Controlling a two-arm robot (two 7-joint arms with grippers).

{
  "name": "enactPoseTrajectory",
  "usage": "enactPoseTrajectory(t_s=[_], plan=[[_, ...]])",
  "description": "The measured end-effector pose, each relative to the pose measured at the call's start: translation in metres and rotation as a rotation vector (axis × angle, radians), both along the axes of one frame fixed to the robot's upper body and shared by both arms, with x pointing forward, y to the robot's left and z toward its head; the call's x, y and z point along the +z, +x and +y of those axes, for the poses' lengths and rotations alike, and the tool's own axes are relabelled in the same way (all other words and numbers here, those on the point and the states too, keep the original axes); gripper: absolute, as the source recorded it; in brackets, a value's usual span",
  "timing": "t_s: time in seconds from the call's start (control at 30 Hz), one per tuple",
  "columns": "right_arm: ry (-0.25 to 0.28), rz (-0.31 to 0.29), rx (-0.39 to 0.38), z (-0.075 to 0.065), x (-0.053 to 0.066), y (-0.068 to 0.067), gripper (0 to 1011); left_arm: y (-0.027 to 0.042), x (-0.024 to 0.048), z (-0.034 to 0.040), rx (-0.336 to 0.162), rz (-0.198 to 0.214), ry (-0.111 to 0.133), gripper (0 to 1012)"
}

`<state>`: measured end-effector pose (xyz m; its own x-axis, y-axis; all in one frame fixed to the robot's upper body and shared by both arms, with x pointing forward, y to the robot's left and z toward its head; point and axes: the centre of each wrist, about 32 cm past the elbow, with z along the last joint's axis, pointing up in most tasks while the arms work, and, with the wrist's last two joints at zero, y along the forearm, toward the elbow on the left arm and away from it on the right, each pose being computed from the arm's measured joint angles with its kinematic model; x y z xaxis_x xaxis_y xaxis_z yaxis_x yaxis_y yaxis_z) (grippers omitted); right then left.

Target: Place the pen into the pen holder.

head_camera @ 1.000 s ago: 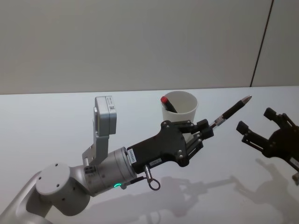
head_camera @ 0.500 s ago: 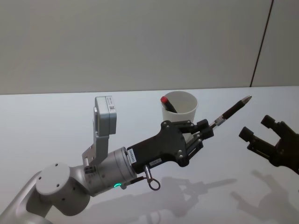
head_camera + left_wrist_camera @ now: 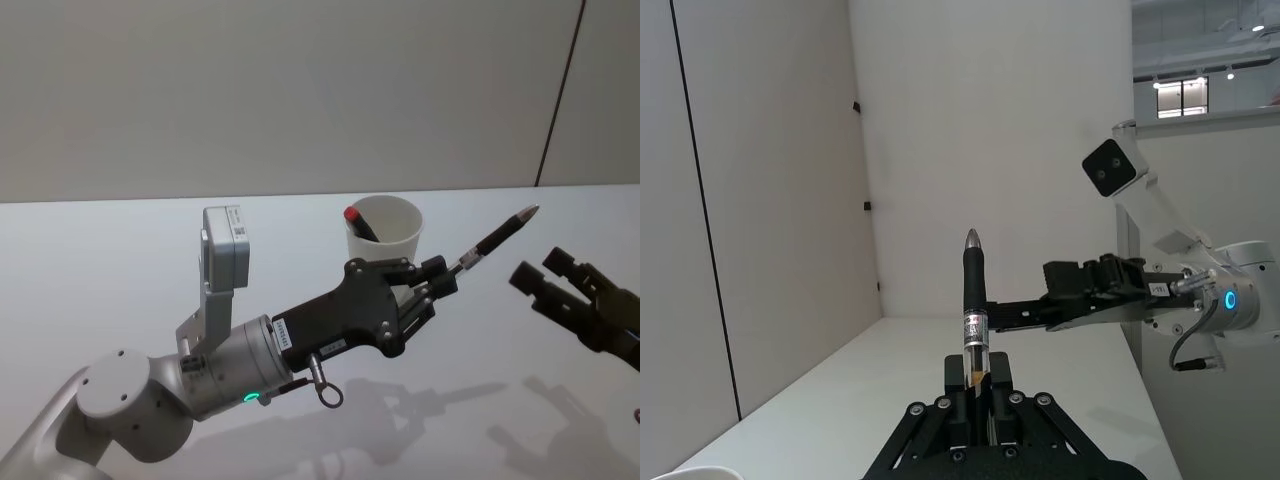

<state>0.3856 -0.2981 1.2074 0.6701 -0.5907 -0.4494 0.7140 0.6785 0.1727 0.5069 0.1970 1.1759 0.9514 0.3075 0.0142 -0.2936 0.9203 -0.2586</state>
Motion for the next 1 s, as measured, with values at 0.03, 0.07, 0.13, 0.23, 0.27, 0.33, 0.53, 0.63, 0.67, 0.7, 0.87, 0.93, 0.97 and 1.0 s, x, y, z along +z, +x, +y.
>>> enactPoseTrajectory(t_s=[0.03, 0.07, 0.13, 0.23, 0.27, 0.33, 0.53, 0.63, 0.67, 0.7, 0.87, 0.93, 0.97, 1.0], plan=[[0.017, 0.008, 0.006, 0.001, 0.001, 0.000, 1001, 0.0000, 0.0000, 0.0000, 0.000, 0.000, 0.000, 144], [0.027, 0.013, 0.010, 0.002, 0.001, 0.000, 1001, 0.0000, 0.0000, 0.0000, 0.000, 0.000, 0.000, 144], [0.042, 0.020, 0.013, 0.003, 0.002, 0.000, 1001, 0.0000, 0.0000, 0.0000, 0.000, 0.000, 0.000, 144], [0.065, 0.037, 0.017, 0.006, 0.004, -0.001, 1001, 0.0000, 0.0000, 0.0000, 0.000, 0.000, 0.000, 144], [0.074, 0.045, 0.019, 0.008, 0.004, -0.001, 1001, 0.0000, 0.0000, 0.0000, 0.000, 0.000, 0.000, 144], [0.083, 0.053, 0.019, 0.009, 0.005, -0.001, 1001, 0.0000, 0.0000, 0.0000, 0.000, 0.000, 0.000, 144], [0.100, 0.078, 0.016, 0.017, 0.007, -0.001, 1001, 0.0000, 0.0000, 0.0000, 0.000, 0.000, 0.000, 144], [0.100, 0.094, 0.010, 0.022, 0.008, 0.000, 1001, 0.0000, 0.0000, 0.0000, 0.000, 0.000, 0.000, 144], [0.099, 0.095, 0.009, 0.023, 0.008, 0.001, 1001, 0.0000, 0.0000, 0.0000, 0.000, 0.000, 0.000, 144], [0.096, 0.099, 0.007, 0.024, 0.009, 0.001, 1002, 0.0000, 0.0000, 0.0000, 0.000, 0.000, 0.000, 144], [0.085, 0.106, -0.004, 0.032, 0.011, 0.004, 1001, 0.0000, 0.0000, 0.0000, 0.000, 0.000, 0.000, 144], [0.081, 0.108, -0.008, 0.035, 0.011, 0.005, 1001, 0.0000, 0.0000, 0.0000, 0.000, 0.000, 0.000, 144], [0.081, 0.108, -0.009, 0.036, 0.011, 0.005, 1001, 0.0000, 0.0000, 0.0000, 0.000, 0.000, 0.000, 144], [0.076, 0.109, -0.014, 0.038, 0.011, 0.006, 1001, 0.0000, 0.0000, 0.0000, 0.000, 0.000, 0.000, 144]])
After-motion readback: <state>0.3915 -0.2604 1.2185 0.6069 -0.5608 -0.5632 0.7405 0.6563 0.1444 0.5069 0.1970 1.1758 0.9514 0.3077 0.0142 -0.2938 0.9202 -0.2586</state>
